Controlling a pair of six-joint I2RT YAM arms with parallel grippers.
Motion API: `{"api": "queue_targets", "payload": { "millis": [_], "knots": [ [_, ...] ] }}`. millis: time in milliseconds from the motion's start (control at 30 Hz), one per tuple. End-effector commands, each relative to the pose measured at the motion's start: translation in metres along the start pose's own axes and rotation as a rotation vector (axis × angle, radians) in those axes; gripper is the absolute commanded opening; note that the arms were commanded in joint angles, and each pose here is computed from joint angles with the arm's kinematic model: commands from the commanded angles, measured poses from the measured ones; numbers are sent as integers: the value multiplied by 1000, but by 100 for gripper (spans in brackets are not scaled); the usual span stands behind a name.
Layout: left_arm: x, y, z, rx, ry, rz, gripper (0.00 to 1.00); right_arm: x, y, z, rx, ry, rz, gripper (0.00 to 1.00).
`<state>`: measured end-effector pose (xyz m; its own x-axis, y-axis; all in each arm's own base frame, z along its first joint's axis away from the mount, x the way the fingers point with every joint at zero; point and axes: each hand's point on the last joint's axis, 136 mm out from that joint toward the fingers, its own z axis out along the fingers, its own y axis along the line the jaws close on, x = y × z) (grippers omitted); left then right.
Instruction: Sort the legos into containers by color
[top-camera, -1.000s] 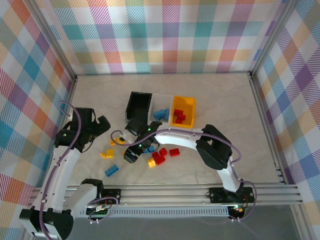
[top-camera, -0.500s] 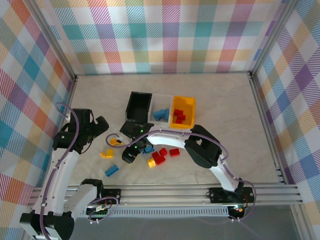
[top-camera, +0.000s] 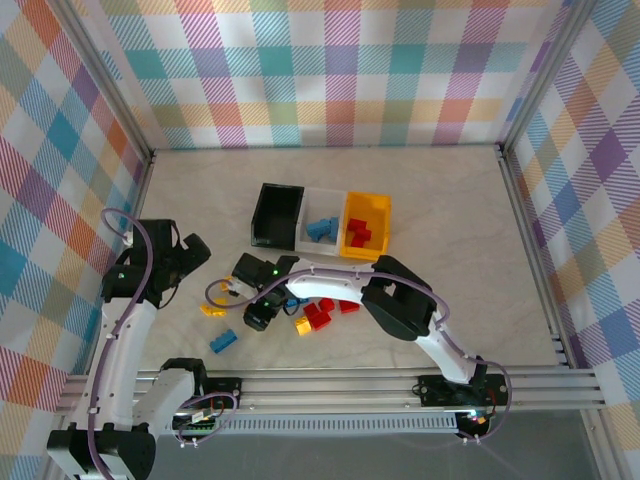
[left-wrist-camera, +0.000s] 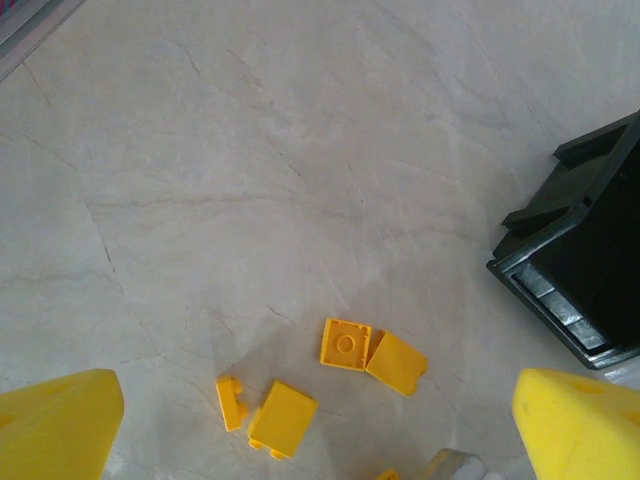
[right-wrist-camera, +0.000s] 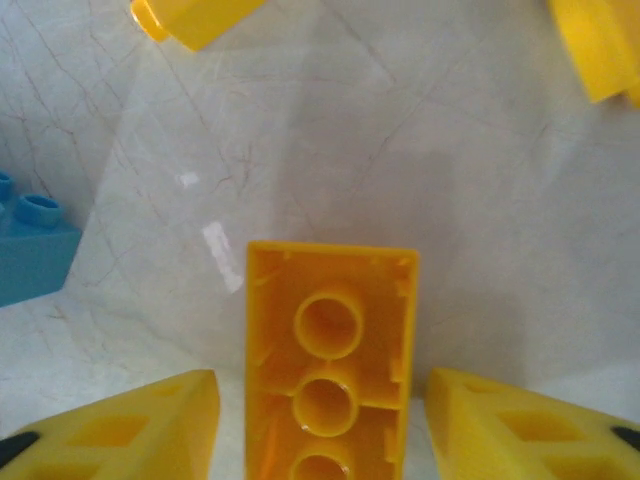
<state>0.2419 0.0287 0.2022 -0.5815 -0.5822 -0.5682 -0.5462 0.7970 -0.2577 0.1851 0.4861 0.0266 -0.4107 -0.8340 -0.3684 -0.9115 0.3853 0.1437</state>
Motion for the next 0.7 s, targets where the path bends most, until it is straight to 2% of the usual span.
{"api": "queue_targets", "payload": {
  "millis": [0, 67, 100, 433, 667],
  "knots": [
    [6, 6, -1, -5, 23, 14, 100, -2, -3, 6, 20, 2, 4, 44],
    [6, 5, -1, -2, 24, 12, 100, -2, -4, 4, 27, -3, 4, 35],
    [7, 5, -1, 0, 25, 12, 100, -3, -4, 2, 30, -7, 3, 35],
    [9, 2, 0, 19, 37, 14, 100, -13, -15, -41, 46, -98, 48, 34],
    [8, -8, -4, 78, 33, 20, 100, -36, -61, -90, 76, -213, 128, 33]
  ]
}}
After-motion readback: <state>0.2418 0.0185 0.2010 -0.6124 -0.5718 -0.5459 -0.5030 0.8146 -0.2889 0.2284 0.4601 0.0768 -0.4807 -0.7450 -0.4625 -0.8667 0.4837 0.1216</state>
